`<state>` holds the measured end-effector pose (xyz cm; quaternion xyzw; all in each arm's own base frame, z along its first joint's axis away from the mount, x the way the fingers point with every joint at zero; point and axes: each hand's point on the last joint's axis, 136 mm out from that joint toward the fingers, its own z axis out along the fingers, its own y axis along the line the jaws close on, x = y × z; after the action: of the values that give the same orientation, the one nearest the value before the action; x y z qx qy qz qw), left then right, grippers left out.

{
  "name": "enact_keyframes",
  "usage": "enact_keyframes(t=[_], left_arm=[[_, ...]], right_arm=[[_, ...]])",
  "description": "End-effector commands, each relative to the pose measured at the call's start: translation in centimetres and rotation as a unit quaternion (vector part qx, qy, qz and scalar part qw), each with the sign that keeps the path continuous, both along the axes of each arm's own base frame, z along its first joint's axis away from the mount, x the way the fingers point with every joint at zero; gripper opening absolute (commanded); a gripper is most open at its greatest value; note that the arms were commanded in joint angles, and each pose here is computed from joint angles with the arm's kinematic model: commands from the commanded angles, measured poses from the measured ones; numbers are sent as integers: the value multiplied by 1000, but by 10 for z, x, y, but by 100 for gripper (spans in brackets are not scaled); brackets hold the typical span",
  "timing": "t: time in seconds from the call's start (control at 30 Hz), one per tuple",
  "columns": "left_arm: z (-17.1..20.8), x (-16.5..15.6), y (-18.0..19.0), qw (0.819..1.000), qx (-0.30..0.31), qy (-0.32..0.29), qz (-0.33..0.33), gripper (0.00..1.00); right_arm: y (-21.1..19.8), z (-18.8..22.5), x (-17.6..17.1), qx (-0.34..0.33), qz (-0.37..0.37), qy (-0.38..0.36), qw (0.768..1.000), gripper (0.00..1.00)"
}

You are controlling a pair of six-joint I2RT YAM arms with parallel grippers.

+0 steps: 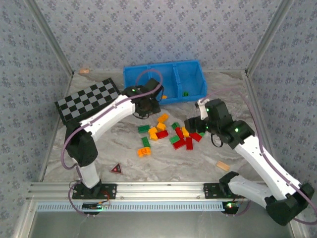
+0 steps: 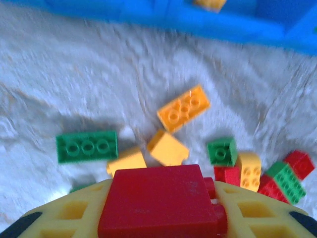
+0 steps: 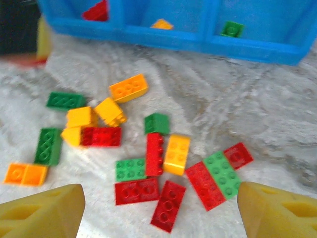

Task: Sort the legos into containers by color
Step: Pick up the lego from the center of the table, then place the lego in the container.

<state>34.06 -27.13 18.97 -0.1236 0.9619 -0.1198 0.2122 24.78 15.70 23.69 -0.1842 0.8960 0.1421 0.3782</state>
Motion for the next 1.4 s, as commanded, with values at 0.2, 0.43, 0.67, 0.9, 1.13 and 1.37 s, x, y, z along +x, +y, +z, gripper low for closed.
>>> enact_keyframes(t=[0.2,0.43,0.67,0.9,1.13,1.37], left_arm=[[3,86,39,998,35,-42,40,28],[-27,138,48,997,50,-26,59,29],[-59,164,56,996,62,-8,71,29],[-89,167,58,995,67,24,70,32],[-99,162,60,995,66,37,71,43],[-82,164,62,996,60,22,66,58]], right_arm=[[53,-15,-42,-39,165,-91,981,100],[81,-24,-39,-49,176,-25,983,100],[124,-34,-43,-20,234,-39,971,100],[149,-49,-58,-23,344,-110,932,94],[161,-84,-82,-97,504,-117,850,95],[182,-97,-77,-114,549,-120,819,95]])
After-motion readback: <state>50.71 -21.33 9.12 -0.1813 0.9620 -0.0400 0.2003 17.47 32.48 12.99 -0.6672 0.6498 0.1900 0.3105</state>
